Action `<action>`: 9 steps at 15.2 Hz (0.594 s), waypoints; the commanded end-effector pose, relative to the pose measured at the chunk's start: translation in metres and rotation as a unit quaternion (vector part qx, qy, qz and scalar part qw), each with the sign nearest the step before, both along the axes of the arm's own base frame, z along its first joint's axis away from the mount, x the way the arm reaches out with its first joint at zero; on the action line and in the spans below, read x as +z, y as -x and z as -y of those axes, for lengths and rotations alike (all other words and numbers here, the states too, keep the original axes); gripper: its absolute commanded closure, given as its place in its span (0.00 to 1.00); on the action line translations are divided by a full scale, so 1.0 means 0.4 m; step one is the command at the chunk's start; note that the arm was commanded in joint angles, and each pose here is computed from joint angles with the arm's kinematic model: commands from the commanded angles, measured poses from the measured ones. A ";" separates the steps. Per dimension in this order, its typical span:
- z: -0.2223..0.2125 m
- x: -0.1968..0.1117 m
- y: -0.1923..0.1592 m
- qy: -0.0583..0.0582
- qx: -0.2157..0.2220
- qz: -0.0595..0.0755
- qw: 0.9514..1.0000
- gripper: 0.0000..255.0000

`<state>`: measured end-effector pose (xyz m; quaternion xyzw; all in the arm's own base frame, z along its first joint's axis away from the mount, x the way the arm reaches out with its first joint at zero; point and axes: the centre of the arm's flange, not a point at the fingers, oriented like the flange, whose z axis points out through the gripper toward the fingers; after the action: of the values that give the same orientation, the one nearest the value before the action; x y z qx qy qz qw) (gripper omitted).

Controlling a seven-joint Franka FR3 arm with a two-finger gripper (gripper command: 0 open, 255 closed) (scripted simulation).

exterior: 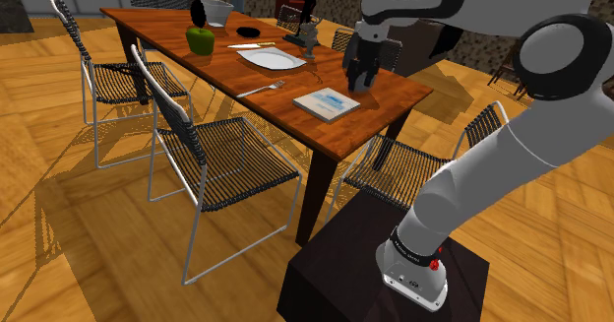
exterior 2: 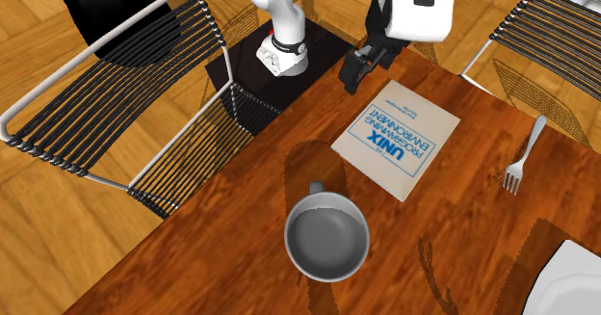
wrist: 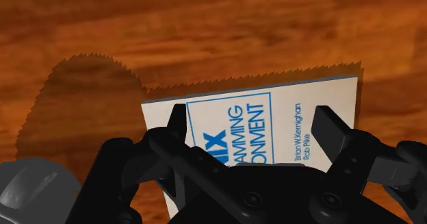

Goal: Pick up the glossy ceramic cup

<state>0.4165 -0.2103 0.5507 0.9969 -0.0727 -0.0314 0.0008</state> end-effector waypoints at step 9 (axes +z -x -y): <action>0.275 -0.001 -0.166 0.010 0.004 0.002 1.000 0.00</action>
<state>0.4777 -0.3073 0.5482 0.9970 -0.0706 -0.0292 0.0095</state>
